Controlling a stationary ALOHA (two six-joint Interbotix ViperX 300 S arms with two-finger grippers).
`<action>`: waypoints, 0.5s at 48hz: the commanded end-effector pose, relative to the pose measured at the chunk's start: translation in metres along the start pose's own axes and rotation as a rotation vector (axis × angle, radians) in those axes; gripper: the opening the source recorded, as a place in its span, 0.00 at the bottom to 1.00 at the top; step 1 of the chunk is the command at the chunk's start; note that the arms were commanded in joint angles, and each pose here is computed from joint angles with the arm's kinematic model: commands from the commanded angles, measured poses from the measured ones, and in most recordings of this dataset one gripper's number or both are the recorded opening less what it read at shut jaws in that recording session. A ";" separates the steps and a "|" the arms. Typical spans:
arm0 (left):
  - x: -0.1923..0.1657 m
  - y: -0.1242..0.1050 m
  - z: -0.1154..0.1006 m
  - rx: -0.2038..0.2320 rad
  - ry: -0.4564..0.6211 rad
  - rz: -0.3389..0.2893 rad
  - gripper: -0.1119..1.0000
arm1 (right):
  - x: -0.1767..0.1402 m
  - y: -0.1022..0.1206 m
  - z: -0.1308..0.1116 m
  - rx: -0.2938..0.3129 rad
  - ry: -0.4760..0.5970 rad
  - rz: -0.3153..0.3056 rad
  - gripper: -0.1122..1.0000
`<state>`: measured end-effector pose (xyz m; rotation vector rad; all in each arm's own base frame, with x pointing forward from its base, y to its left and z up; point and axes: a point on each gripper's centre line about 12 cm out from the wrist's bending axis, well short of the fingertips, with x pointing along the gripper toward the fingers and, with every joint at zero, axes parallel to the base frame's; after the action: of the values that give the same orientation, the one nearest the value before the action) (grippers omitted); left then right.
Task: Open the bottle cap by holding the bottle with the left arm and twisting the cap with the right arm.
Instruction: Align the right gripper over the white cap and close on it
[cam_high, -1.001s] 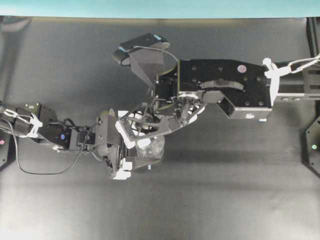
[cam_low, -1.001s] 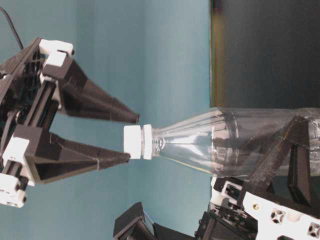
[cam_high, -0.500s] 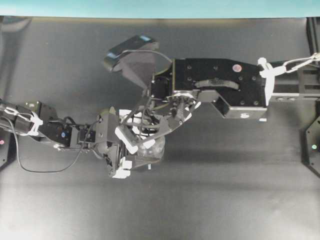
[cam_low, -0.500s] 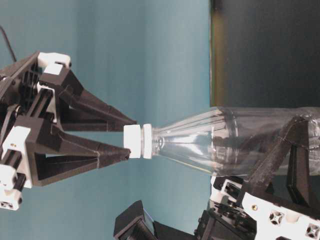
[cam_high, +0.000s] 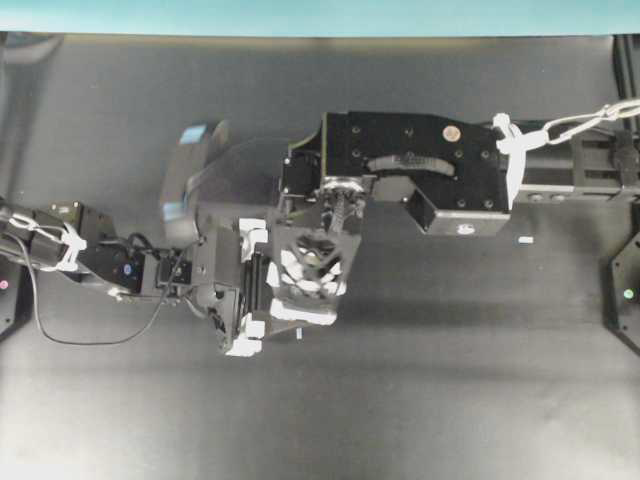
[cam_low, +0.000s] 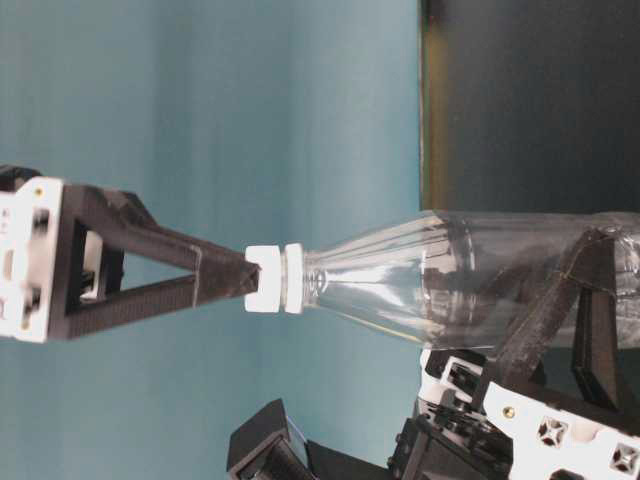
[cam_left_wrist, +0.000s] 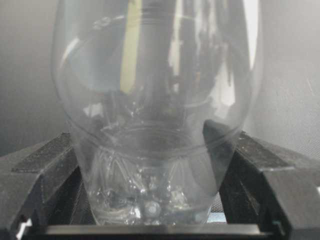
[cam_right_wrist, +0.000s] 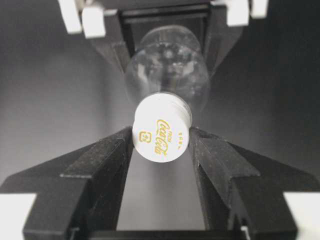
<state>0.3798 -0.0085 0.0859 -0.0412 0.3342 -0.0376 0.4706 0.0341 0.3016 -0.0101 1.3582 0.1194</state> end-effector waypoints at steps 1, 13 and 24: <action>0.001 0.000 0.004 -0.001 -0.009 0.000 0.83 | -0.009 0.004 0.002 -0.127 -0.022 -0.002 0.44; 0.001 0.000 0.002 0.000 0.003 0.000 0.83 | -0.007 0.009 0.003 -0.479 -0.032 -0.009 0.44; 0.000 -0.002 0.002 0.001 0.005 -0.006 0.83 | -0.008 0.010 0.006 -0.663 -0.054 -0.021 0.44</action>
<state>0.3792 -0.0089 0.0843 -0.0399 0.3479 -0.0375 0.4727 0.0378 0.3029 -0.5407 1.2524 0.5288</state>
